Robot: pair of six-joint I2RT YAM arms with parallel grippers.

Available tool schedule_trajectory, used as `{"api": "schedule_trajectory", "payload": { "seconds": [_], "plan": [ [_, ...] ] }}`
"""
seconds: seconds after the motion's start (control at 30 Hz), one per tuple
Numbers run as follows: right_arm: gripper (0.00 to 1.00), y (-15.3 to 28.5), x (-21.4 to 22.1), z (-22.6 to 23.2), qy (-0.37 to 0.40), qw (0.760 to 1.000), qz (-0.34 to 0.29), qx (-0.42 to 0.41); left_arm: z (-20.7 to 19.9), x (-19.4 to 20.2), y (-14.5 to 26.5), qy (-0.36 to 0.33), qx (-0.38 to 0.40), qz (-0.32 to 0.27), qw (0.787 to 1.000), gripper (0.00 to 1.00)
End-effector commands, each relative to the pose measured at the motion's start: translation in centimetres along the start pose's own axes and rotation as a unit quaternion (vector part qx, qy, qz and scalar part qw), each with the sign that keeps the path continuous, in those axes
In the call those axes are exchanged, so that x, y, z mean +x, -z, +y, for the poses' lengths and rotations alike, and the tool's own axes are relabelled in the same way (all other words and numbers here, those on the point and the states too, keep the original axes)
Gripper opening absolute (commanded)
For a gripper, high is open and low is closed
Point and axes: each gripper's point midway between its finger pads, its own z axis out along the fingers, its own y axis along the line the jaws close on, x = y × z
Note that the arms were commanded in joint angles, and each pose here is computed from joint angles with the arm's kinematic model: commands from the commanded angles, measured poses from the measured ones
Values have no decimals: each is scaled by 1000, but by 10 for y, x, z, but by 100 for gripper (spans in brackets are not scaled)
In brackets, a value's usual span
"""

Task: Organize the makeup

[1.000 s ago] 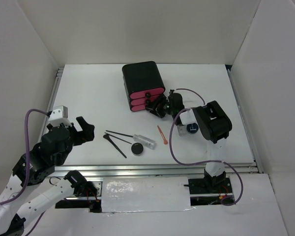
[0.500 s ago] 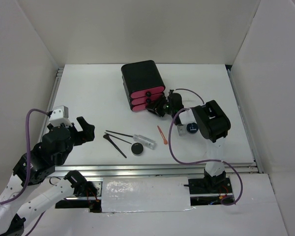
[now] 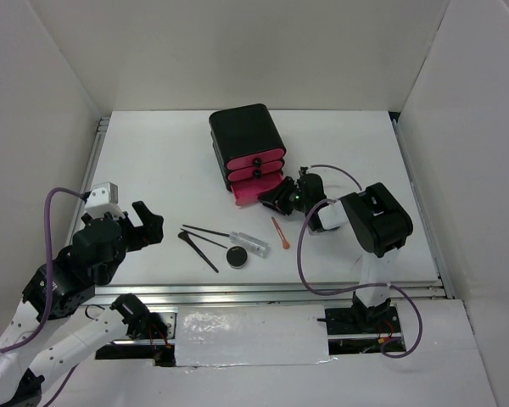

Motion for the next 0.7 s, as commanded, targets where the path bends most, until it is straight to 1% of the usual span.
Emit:
{"api": "schedule_trajectory", "payload": {
  "seconds": [0.0, 0.07, 0.1, 0.13, 0.17, 0.2, 0.23, 0.27, 0.43, 0.47, 0.53, 0.57, 0.6, 0.63, 0.67],
  "plan": [
    [28, 20, -13, 34, 35, 998, -36, -45, -5, -5, -2, -6, 9, -10, 1000, 99],
    [36, 26, -10, 33, 41, 998, -34, -44, -4, -5, -2, -6, 7, -10, 1000, 99],
    [41, 29, -9, 37, 45, 998, -30, -46, -4, -5, -1, -5, 8, -11, 1000, 99],
    [54, 29, -8, 37, 55, 997, -27, -46, -4, -6, -1, -4, 8, -12, 1000, 99],
    [61, 30, -8, 38, 58, 997, -21, -42, -4, -6, -1, -3, 10, -13, 1000, 99],
    [82, 30, -6, 40, 69, 996, -16, -44, -4, -6, -1, -3, 9, -13, 1000, 99],
    [93, 30, -5, 42, 75, 996, -12, -45, -4, -6, -1, -2, 8, -14, 1000, 99],
    [100, 33, -6, 47, 81, 996, -10, -47, -3, -6, -1, -2, 7, -13, 1000, 99],
    [100, 48, 5, 67, 135, 989, -1, -54, -3, -6, 0, -1, 8, -15, 1000, 99],
    [100, 57, 7, 73, 145, 988, -1, -52, -3, -6, 0, -2, 9, -15, 1000, 99],
    [100, 64, 15, 80, 189, 981, 1, -47, -4, -6, 0, -2, 10, -14, 1000, 99],
    [100, 70, 26, 83, 233, 972, 10, -21, -4, -7, 0, -2, 10, -14, 1000, 99],
    [100, 72, 31, 83, 257, 966, 16, 3, -4, -6, 0, -3, 10, -13, 1000, 99],
    [100, 73, 30, 96, 283, 959, 9, 20, -4, -6, -1, -4, 9, -12, 1000, 99],
    [100, 78, 48, 72, 326, 940, 39, 94, -4, -6, -1, -3, 8, -12, 1000, 99]
  ]
}}
